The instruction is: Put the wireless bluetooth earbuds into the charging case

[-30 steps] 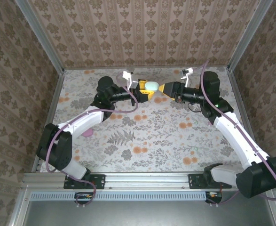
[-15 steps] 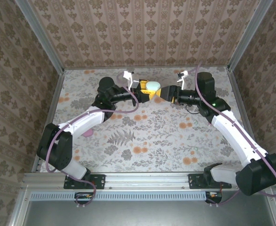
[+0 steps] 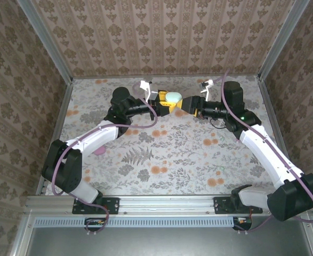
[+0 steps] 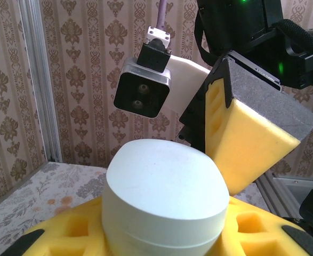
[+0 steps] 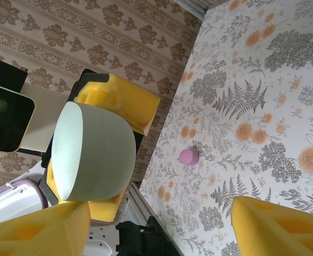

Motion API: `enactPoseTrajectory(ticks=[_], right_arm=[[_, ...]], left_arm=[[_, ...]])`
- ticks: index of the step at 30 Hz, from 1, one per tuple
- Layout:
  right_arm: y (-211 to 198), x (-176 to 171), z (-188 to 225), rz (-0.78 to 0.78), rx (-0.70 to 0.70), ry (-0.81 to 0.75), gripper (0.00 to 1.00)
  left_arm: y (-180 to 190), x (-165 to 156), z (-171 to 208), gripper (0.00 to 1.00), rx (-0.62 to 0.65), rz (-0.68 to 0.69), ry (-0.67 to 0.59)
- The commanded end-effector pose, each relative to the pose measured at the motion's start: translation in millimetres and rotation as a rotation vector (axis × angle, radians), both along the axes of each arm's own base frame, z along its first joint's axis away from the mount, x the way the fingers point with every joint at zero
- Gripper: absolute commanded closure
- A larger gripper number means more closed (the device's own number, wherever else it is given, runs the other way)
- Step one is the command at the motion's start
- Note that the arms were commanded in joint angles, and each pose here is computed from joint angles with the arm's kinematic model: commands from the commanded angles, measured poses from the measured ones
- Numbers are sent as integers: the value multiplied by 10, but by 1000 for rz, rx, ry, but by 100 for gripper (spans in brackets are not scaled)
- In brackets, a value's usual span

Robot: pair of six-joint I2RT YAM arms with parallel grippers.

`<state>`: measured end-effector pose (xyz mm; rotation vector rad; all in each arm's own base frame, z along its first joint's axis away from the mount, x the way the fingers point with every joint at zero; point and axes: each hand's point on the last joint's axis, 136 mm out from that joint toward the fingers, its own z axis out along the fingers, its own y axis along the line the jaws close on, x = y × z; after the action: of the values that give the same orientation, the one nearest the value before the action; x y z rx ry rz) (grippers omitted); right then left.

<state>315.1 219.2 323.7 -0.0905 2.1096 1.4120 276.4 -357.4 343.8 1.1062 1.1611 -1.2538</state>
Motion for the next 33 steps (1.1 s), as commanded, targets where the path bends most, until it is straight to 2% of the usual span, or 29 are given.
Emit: enactPoseTrajectory(ticks=[1, 23, 33], right_arm=[[-24, 87, 322, -29, 47, -83, 28], [-165, 300, 364, -160, 52, -83, 25], [-237, 218, 473, -190, 53, -105, 23]], left_arm=[[-33, -125, -29, 69, 16, -53, -23], [-47, -187, -18, 69, 19, -74, -28], [-45, -132, -45, 69, 7, -41, -12]])
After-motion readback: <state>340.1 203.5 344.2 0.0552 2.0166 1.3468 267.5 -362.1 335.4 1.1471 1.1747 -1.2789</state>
